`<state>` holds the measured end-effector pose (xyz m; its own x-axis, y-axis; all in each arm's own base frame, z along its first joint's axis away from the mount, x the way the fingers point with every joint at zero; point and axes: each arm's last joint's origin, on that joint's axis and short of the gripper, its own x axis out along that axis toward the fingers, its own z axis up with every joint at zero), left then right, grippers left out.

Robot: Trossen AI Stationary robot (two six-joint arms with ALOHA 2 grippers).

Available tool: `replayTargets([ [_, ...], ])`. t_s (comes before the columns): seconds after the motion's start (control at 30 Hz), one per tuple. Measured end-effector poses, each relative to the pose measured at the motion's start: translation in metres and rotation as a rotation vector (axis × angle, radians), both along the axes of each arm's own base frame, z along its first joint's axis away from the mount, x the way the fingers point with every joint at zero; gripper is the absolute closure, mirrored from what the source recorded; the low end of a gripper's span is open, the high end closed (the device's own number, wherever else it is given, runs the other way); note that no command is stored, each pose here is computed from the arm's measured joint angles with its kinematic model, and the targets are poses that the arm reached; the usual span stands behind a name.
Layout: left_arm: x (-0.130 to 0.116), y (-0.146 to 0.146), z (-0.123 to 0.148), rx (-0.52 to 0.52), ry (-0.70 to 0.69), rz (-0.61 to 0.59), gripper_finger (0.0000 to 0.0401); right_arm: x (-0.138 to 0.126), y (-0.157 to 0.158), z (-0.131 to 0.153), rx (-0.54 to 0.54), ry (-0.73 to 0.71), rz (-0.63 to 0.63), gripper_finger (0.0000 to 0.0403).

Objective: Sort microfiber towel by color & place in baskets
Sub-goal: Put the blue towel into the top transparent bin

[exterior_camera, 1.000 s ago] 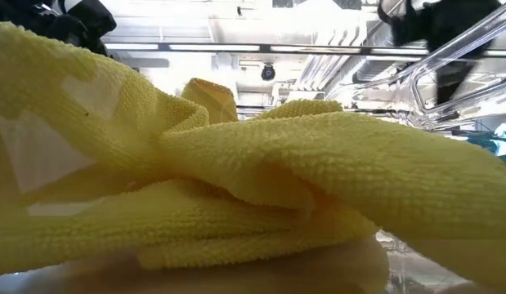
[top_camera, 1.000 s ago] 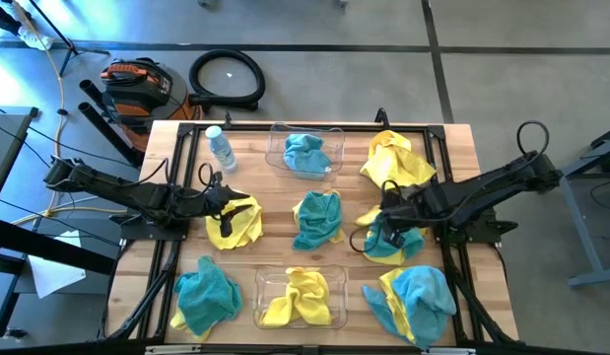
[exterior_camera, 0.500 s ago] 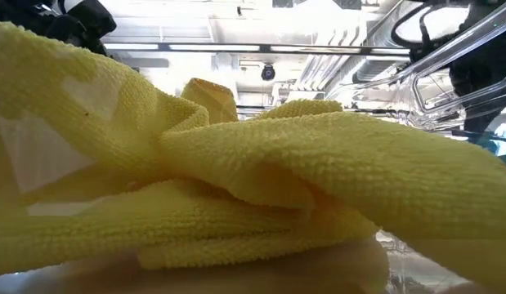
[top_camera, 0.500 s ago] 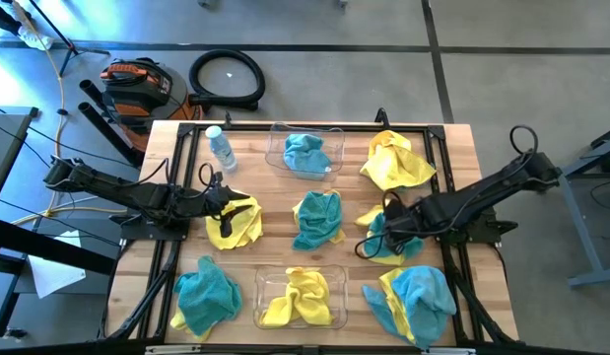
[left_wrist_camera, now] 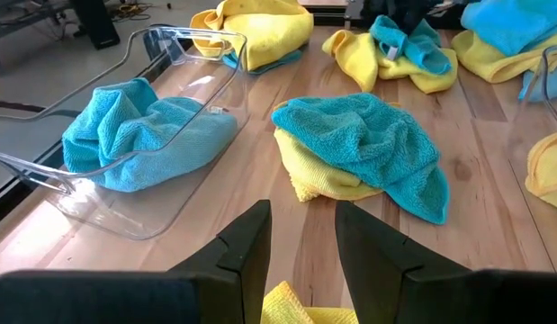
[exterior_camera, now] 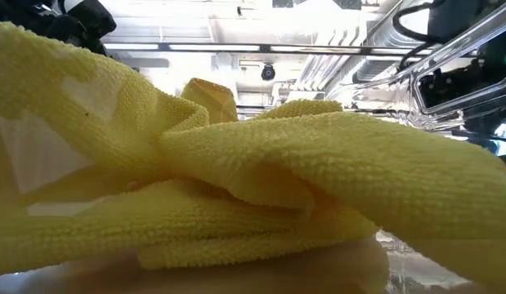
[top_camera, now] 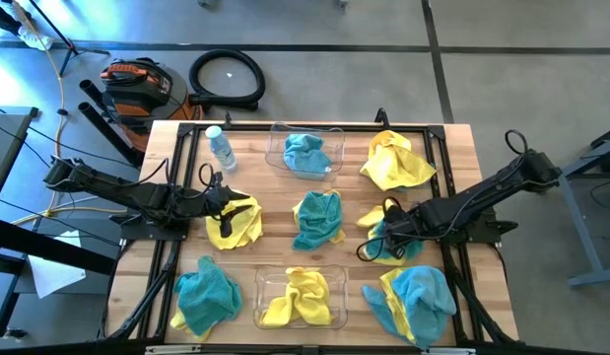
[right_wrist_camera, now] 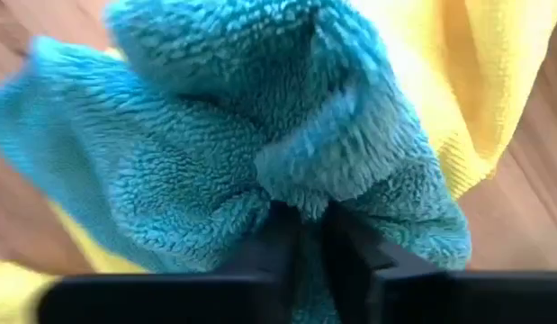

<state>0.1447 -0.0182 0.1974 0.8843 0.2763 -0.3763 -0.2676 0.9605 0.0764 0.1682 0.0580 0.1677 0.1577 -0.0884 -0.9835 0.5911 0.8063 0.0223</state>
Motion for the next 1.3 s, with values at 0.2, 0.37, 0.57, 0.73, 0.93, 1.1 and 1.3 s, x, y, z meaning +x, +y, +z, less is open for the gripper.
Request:
replayTargets([
  [0.2,0.0,0.0,0.0,0.035,0.01,-0.01,0.0286,0.012,0.004,0.034,-0.003,-0.023,0.029,0.0383],
  [0.37,0.0,0.001,0.001,0.121,0.025,-0.014,0.0286,0.019,0.004,0.08,-0.097,-0.063,0.053,0.0398],
  [0.57,0.0,0.001,0.001,0.132,0.025,0.002,0.0286,0.03,0.001,0.146,-0.295,-0.257,0.092,0.04],
  [0.73,0.0,0.001,0.001,0.143,0.029,-0.003,0.0286,0.042,-0.012,0.196,-0.47,-0.45,0.113,0.0401],
  [0.93,0.0,0.001,0.001,0.144,0.029,-0.003,0.0286,0.063,-0.043,0.235,-0.632,-0.604,0.16,0.0402],
  [1.1,0.0,0.001,0.002,0.145,0.025,-0.001,0.0286,0.092,-0.08,0.24,-0.671,-0.677,0.205,0.0402],
  [1.3,0.0,0.002,0.002,0.146,0.022,0.003,0.0286,0.132,-0.131,0.22,-0.659,-0.707,0.215,0.0402],
])
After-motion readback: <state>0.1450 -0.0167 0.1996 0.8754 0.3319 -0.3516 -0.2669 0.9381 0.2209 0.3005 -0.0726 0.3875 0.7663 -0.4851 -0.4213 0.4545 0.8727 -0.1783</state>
